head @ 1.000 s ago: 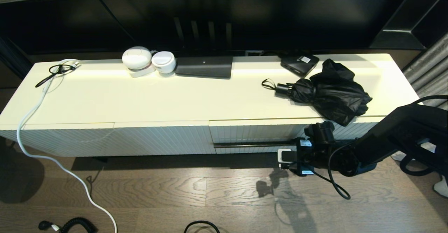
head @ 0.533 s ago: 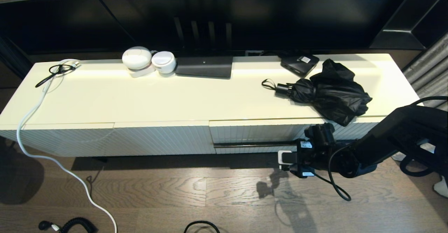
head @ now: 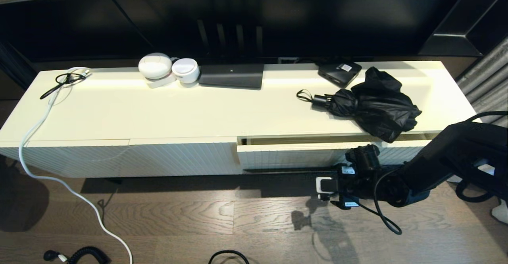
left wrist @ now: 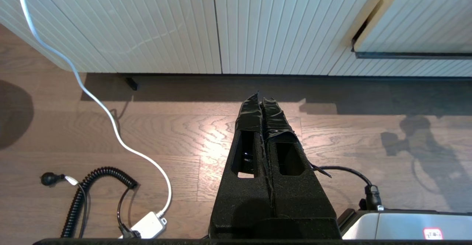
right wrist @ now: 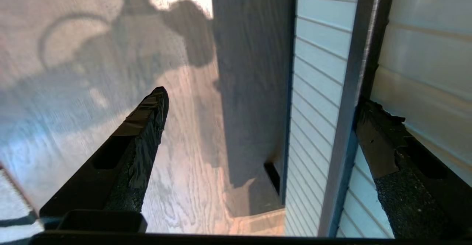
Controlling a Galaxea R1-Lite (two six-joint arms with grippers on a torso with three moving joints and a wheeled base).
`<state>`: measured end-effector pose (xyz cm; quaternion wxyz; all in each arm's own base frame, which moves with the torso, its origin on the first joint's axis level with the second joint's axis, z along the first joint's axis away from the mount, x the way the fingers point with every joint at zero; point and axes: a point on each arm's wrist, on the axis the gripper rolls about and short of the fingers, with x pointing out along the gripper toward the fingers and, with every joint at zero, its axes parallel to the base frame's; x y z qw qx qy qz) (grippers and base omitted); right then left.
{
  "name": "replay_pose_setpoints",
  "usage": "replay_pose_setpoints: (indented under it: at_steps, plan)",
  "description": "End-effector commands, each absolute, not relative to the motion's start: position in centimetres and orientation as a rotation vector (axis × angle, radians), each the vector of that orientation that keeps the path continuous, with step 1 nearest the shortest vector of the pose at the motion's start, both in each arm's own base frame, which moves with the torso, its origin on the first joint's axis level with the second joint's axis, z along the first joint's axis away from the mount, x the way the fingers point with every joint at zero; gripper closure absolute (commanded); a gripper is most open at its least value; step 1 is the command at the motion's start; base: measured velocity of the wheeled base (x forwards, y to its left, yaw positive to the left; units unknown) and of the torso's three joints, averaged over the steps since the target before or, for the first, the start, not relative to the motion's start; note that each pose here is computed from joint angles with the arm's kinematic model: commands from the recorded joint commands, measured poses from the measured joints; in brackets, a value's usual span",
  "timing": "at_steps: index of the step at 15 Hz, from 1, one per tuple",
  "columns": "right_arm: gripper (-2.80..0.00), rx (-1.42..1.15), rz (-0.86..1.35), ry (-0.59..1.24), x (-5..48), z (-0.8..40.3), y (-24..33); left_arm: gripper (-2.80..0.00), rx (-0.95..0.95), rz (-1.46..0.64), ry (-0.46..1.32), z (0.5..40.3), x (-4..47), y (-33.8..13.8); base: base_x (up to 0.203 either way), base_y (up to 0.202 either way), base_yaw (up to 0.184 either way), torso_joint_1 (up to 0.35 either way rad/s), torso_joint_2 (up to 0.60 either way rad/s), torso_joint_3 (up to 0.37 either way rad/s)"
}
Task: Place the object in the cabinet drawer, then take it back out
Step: Open the drawer
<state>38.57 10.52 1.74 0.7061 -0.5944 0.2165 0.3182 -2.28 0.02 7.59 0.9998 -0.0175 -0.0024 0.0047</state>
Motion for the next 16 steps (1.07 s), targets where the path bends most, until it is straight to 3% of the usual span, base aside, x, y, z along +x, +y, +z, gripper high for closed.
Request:
replay_pose_setpoints:
  at_steps: [1, 16]
  plan:
    - [-2.80, -1.328, 0.713, 0.480, 38.3, 1.7, 10.5, 0.00, -0.035, 0.011, -0.003, 7.6, -2.3, 0.0, 0.000, 0.000, 0.000, 0.000, 0.00, 0.000]
    - [-2.80, -1.296, 0.727, 0.512, 33.6, 1.4, 10.3, 0.00, -0.035, 0.011, -0.003, 7.6, -2.3, 0.0, 0.000, 0.000, 0.000, 0.000, 0.00, 0.000]
